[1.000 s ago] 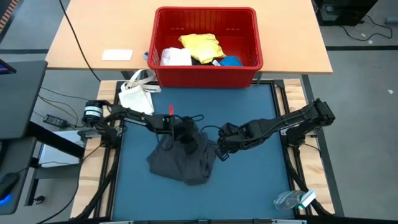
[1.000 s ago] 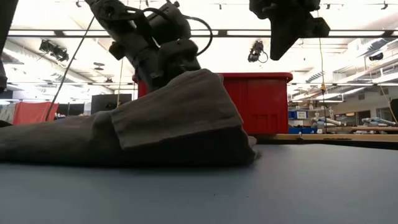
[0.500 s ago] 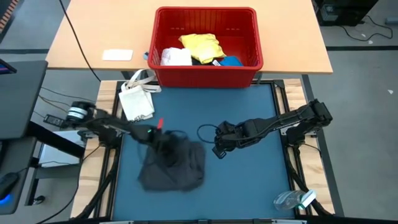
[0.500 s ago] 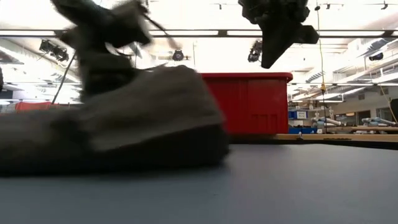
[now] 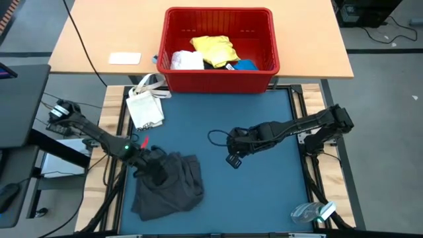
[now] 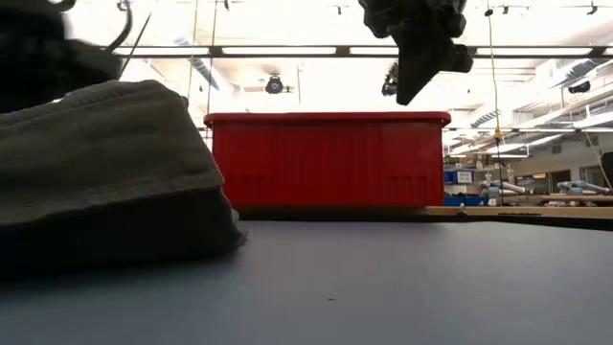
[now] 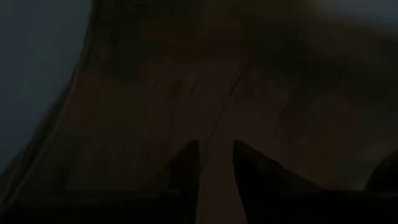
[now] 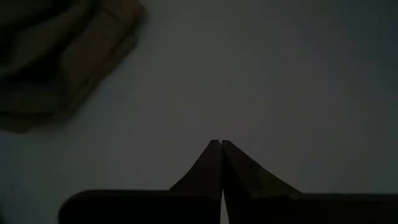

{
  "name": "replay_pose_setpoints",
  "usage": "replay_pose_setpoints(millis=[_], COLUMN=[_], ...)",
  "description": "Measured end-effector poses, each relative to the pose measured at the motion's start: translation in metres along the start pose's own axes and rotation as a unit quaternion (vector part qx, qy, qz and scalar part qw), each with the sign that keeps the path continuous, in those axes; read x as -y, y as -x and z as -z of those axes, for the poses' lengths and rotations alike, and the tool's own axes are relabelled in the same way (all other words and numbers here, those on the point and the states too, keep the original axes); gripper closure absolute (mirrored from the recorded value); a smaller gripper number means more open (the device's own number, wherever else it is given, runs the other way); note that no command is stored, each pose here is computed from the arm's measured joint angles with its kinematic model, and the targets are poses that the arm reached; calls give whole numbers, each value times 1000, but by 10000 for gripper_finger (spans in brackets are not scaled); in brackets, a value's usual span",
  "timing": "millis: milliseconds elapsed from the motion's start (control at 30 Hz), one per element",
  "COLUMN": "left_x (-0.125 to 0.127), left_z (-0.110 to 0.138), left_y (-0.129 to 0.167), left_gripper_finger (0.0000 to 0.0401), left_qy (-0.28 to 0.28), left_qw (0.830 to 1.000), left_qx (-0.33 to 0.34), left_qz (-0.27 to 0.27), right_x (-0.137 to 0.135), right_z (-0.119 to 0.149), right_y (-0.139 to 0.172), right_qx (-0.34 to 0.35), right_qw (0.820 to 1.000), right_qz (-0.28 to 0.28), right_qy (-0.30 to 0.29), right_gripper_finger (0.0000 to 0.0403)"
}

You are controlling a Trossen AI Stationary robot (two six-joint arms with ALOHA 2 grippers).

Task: Fold laundry
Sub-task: Move the gray shorts to the bottom left of the table, then remove the yellow shirt from the bin

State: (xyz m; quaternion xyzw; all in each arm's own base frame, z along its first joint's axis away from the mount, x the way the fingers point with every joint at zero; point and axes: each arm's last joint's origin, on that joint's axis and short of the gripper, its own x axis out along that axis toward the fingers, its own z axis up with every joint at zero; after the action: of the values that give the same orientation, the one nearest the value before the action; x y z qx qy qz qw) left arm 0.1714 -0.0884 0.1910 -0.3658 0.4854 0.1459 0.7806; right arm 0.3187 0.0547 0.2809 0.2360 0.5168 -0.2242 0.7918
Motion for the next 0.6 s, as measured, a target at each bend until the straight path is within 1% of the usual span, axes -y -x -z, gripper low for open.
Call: replay_pose_setpoints(millis=[100, 200, 267, 333, 367, 467, 533, 600], left_x=[3, 3, 3, 7, 7, 1, -8, -22], left_z=[-17, -41, -59, -83, -95, -131, -156, -184], left_y=[-1, 1, 8, 20, 28, 51, 68, 86], left_gripper_finger=[299, 299, 299, 299, 299, 299, 299, 299], left_qy=[16, 43, 50, 45, 36, 5, -3, 0], left_qw=[998, 992, 984, 973, 968, 953, 941, 929], left_qx=[46, 102, 148, 203, 226, 293, 334, 369], left_qz=[26, 60, 81, 102, 100, 70, 46, 27], right_x=[4, 13, 23, 37, 45, 76, 99, 123], right_z=[-6, -15, -23, -33, -39, -62, -79, -93], right_y=[9, 21, 29, 38, 42, 52, 56, 58], right_qx=[17, 44, 79, 122, 143, 201, 230, 248], right_qw=[999, 997, 995, 991, 988, 977, 970, 965], right_qz=[-30, -44, -31, -1, 17, 61, 72, 70], right_qy=[14, 40, 55, 59, 56, 30, -5, -43], right_gripper_finger=[394, 394, 392, 388, 385, 378, 378, 380])
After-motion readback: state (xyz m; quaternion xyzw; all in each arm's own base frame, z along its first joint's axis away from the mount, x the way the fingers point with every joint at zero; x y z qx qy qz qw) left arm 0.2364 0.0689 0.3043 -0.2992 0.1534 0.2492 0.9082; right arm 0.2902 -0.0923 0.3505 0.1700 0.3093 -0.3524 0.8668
